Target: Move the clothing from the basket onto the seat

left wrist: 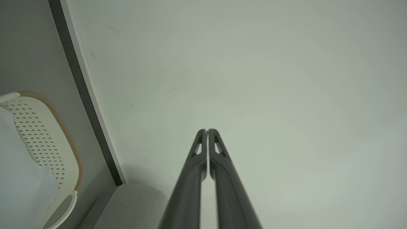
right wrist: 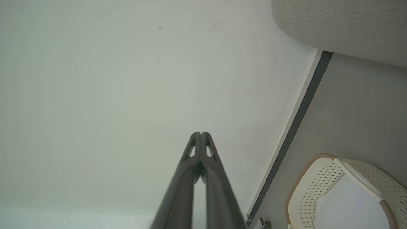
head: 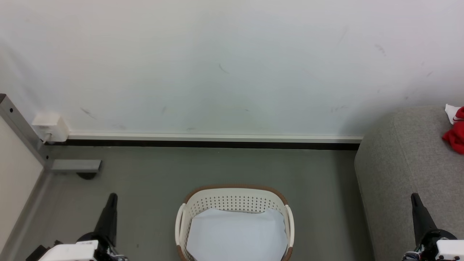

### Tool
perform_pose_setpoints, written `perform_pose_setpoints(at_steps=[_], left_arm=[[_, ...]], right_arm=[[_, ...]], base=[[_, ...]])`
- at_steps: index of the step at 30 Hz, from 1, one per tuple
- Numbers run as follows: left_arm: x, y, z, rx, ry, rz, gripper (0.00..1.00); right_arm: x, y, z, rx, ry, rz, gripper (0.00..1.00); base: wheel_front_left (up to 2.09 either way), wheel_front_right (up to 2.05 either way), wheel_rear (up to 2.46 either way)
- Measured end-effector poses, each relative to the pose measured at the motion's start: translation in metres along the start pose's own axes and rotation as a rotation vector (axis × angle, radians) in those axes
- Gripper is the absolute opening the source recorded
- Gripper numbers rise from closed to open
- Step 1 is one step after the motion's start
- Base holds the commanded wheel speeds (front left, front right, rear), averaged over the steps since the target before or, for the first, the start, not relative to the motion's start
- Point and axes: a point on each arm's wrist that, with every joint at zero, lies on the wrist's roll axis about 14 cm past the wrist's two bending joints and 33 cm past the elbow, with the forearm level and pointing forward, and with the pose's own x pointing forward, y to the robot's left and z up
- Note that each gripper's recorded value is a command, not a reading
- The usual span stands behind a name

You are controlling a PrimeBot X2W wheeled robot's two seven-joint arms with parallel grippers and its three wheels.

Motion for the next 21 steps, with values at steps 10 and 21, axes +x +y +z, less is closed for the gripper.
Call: perform_pose_setpoints(at_steps=[10,21], left_arm=[[0.0000,0.0000,0.0000,0.000,0.000,0.000,0.00],[0.0000,0.0000,0.0000,0.000,0.000,0.000,0.00]], right_arm=[[0.0000,0.0000,0.0000,0.000,0.000,0.000,0.00],[0.0000,0.0000,0.0000,0.000,0.000,0.000,0.00]], base=[[0.00,0.00,0.00],[0.00,0.00,0.00]])
